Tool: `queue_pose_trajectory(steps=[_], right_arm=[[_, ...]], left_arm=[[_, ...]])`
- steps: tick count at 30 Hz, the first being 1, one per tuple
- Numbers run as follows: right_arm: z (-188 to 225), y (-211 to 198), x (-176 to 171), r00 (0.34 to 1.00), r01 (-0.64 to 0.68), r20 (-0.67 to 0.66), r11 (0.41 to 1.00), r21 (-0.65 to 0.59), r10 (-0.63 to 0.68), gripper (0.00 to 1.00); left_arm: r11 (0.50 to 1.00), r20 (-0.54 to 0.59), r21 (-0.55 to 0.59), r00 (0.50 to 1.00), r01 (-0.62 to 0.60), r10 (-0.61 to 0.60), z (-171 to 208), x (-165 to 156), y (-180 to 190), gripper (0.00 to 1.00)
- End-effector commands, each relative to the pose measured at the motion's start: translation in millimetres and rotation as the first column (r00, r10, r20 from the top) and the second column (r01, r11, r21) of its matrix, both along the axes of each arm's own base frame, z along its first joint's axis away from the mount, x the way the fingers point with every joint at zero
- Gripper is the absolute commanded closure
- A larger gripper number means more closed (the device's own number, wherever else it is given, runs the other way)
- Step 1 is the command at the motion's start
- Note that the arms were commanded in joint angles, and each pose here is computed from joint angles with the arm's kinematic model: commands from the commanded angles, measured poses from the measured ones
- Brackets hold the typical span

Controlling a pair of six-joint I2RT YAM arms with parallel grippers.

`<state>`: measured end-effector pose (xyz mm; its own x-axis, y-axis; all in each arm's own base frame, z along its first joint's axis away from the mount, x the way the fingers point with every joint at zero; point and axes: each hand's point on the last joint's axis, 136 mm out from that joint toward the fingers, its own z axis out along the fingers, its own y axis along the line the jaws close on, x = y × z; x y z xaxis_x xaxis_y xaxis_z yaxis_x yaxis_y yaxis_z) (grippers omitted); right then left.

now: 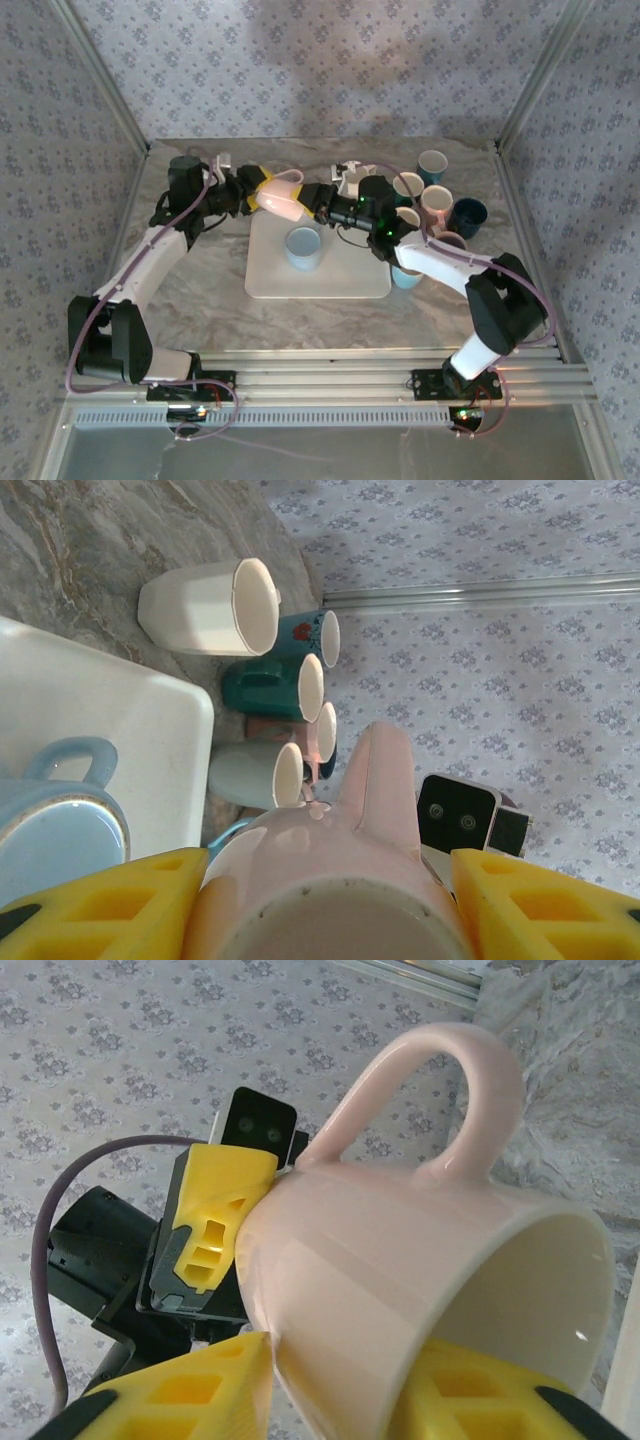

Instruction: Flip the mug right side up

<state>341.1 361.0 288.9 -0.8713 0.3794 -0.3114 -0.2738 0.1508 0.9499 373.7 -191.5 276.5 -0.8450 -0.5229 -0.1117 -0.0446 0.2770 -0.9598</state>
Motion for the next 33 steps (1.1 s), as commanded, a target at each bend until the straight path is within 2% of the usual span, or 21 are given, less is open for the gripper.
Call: queue_pose_trajectory(steps=[1, 3, 5, 8, 11, 15, 18, 20, 25, 28, 33], right_arm=[[25.9, 4.6, 3.0, 0.996, 0.015, 0.092, 0.997, 0.069, -0.021, 0.72], [29.5, 2.8, 3.0, 0.993, 0.023, 0.113, 0.996, 0.086, -0.033, 0.76], [33.2, -0.8, 3.1, 0.989, 0.039, 0.139, 0.995, 0.097, -0.052, 0.86], [38.9, -8.4, 3.4, 0.979, 0.070, 0.185, 0.993, 0.092, -0.087, 0.99], [43.6, -18.4, 3.4, 0.967, 0.103, 0.228, 0.992, 0.066, -0.115, 1.00], [44.9, -32.6, 1.4, 0.951, 0.131, 0.283, 0.991, -0.006, -0.124, 1.00], [36.8, -40.7, -3.7, 0.939, 0.143, 0.332, 0.978, -0.152, -0.085, 1.00], [34.9, -45.9, -7.9, 0.925, 0.153, 0.377, 0.956, -0.249, -0.049, 1.00], [17.1, -58.5, -13.9, 0.906, 0.160, 0.418, 0.857, -0.490, 0.069, 1.00], [23.4, -61.7, -13.0, 0.880, 0.176, 0.459, 0.810, -0.559, 0.126, 1.00], [18.7, -59.7, -0.8, 0.875, 0.178, 0.454, 0.757, -0.629, 0.171, 1.00]], left_arm=[[0.998, 0.122, -0.050, 0.992, 0.024, -0.018, 44.0, 2.1, -5.2, 0.55], [0.999, 0.117, -0.042, 0.993, 0.018, -0.013, 41.4, 2.2, -4.5, 0.47], [1.000, 0.107, -0.018, 0.994, 0.003, -0.001, 35.9, 2.5, -1.2, 0.38], [0.999, 0.102, 0.032, 0.995, -0.009, 0.006, 25.7, 1.8, 5.6, 0.33], [0.996, 0.133, 0.093, 0.991, 0.012, -0.024, 20.8, -0.7, 12.8, 0.27], [0.976, 0.200, 0.219, 0.979, -0.018, -0.027, 15.3, -6.4, 39.4, 0.19], [0.934, 0.259, 0.358, 0.961, -0.006, -0.093, 9.1, -18.5, 50.5, 0.16], [0.906, 0.288, 0.423, 0.945, 0.019, -0.155, 6.2, -28.7, 51.1, 0.11], [0.848, 0.319, 0.528, 0.911, 0.058, -0.261, -9.3, -51.2, 53.5, 0.11], [0.817, 0.320, 0.573, 0.899, 0.069, -0.300, -18.9, -60.8, 56.1, 0.11], [0.782, 0.325, 0.618, 0.877, 0.086, -0.353, -31.8, -68.0, 57.3, 0.11]])
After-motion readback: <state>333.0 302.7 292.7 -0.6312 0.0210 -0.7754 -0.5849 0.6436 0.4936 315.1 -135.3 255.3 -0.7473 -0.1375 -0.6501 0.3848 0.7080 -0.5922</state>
